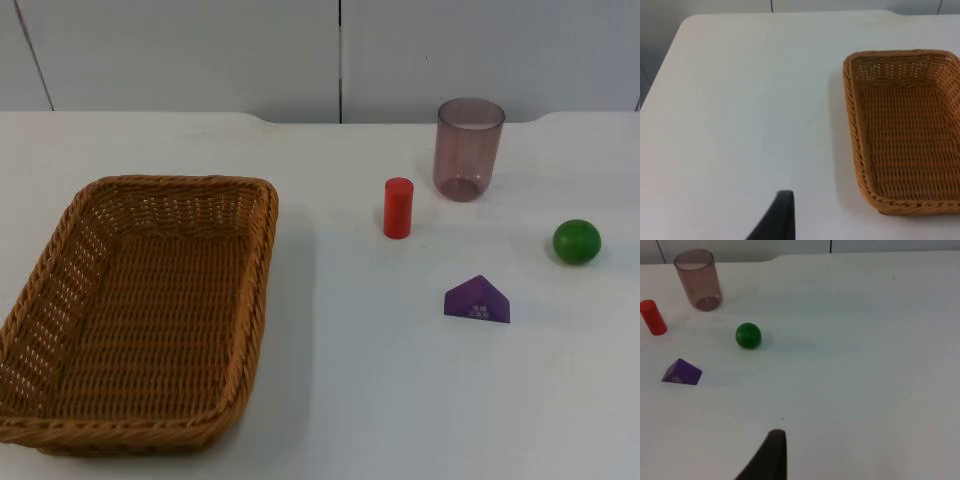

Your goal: Pick up the basket with the left hand and place the triangular block into the basket with the right hand.

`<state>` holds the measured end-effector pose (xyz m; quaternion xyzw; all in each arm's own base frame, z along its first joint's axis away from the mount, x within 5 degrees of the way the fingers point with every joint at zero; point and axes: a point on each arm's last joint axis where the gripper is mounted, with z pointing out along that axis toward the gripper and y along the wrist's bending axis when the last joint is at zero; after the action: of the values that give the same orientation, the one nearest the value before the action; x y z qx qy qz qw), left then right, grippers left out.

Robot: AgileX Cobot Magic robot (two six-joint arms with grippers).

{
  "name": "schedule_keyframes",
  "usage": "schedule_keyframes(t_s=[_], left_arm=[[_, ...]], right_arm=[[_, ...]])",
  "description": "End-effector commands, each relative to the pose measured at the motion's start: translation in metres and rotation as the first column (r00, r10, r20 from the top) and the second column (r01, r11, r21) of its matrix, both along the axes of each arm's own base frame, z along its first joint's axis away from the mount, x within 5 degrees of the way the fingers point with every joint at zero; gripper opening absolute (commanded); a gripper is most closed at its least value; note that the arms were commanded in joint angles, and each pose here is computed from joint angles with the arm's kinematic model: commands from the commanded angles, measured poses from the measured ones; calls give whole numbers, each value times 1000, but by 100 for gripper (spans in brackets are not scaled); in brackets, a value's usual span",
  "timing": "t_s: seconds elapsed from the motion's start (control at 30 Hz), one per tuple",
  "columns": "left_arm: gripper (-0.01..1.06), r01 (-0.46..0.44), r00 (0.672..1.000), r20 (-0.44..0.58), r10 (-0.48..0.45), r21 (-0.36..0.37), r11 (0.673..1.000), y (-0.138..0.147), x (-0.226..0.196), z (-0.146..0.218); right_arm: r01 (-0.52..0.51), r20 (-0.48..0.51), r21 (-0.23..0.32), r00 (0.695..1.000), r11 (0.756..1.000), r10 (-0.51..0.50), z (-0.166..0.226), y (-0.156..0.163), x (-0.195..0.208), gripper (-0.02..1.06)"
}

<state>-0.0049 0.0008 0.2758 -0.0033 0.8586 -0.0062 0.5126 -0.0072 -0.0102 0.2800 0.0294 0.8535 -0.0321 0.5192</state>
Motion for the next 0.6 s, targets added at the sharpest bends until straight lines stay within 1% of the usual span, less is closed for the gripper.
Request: schedule_keyframes(t_s=[0.0, 0.07, 0.17, 0.2, 0.3, 0.33, 0.37, 0.47, 0.5, 0.57], left_arm=[[105, 9, 1000, 5, -9, -7, 1000, -1, 0, -1], [105, 13, 1000, 10, -13, -13, 1000, -1, 0, 0], [105, 26, 999, 42, -24, -32, 999, -3, 1, 12], [105, 26, 999, 42, -24, -32, 999, -3, 1, 12], [105, 34, 999, 29, -32, -51, 998, -5, 17, 29], [105, 37, 999, 13, -37, -64, 997, -6, 30, 35], [105, 37, 999, 13, -37, -64, 997, -6, 30, 35], [105, 40, 998, -35, -43, -94, 995, -8, 61, 44], [105, 40, 998, -35, -43, -94, 995, -8, 61, 44], [105, 32, 993, -108, -43, -102, 994, -9, 88, 48]], right_arm=[[-6, 12, -25, 1000, 1000, 7, 1, 0, 0, 105], [-15, 22, -34, 1000, 999, 15, 3, 0, 0, 105], [-17, 88, -39, 996, 999, 20, 19, 0, -5, 105], [-17, 88, -39, 996, 999, 20, 19, 0, -5, 105], [-18, 80, -40, 997, 999, 22, 41, 0, 4, 105], [-21, 64, -41, 998, 999, 23, 51, 1, 14, 105], [-21, 64, -41, 998, 999, 23, 51, 1, 14, 105], [-27, 35, -45, 999, 999, 29, 68, 2, 38, 105], [-27, 35, -45, 999, 999, 29, 68, 2, 38, 105], [-34, -2, -47, 999, 998, 34, 74, 3, 62, 105]])
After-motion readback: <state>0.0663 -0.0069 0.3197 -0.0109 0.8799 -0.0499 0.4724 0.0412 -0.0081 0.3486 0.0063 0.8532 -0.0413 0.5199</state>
